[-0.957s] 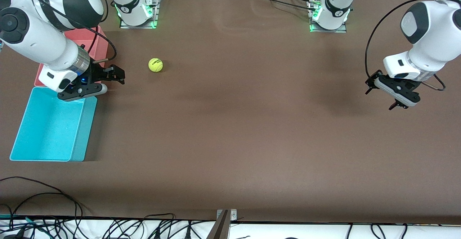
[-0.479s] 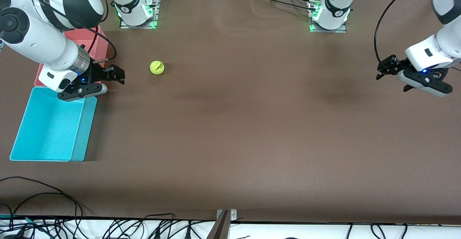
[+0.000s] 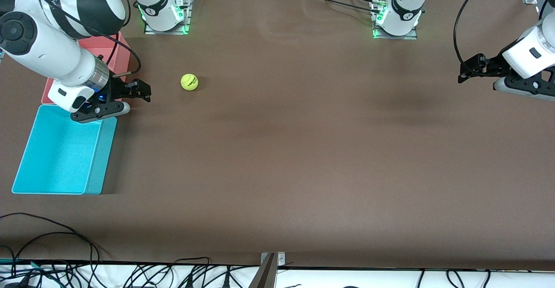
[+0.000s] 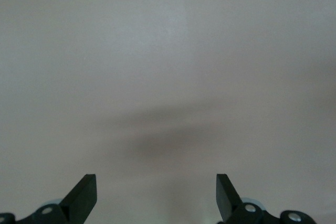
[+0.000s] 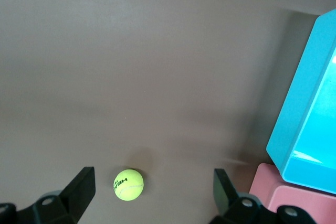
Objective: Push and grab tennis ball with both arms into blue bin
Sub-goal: 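Grasp the tennis ball with the right gripper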
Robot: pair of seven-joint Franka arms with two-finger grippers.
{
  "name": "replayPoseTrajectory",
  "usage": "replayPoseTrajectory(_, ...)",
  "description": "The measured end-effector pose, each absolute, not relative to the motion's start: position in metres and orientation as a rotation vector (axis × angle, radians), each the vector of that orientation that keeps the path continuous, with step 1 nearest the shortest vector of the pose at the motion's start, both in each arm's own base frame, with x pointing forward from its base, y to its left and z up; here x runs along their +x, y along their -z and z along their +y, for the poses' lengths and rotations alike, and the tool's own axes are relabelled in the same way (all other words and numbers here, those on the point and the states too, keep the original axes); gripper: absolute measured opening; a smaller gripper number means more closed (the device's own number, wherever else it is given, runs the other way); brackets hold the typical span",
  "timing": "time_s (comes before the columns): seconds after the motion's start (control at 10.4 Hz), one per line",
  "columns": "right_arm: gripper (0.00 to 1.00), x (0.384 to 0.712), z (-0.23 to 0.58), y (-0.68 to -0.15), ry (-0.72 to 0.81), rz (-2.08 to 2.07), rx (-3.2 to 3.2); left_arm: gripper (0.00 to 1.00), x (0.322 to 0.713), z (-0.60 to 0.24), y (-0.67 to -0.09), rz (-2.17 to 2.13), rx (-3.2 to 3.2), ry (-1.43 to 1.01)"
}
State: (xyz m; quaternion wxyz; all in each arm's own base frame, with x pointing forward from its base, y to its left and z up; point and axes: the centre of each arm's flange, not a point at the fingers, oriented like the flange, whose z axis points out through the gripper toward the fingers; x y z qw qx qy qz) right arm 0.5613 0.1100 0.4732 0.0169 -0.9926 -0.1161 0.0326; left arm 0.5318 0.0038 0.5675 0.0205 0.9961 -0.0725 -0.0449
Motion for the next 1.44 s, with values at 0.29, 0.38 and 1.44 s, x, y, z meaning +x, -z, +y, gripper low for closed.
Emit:
replayPoseTrajectory(0.29,1.00,0.512,0.199,-0.428,0.055,-0.618,-3.029,1.00,0.525,-0.012,-0.595,-0.025,3.106,0.166)
replayPoseTrajectory(0.38,1.00,0.499,0.207,-0.422,0.050,-0.643,-3.032,1.00,0.524,-0.015,-0.604,-0.004,3.108,0.163)
replayPoseTrajectory(1.44,1.00,0.436,0.170,-0.310,-0.147,-0.916,-2.982,1.00,0.512,-0.003,-0.650,0.212,3.107,0.165)
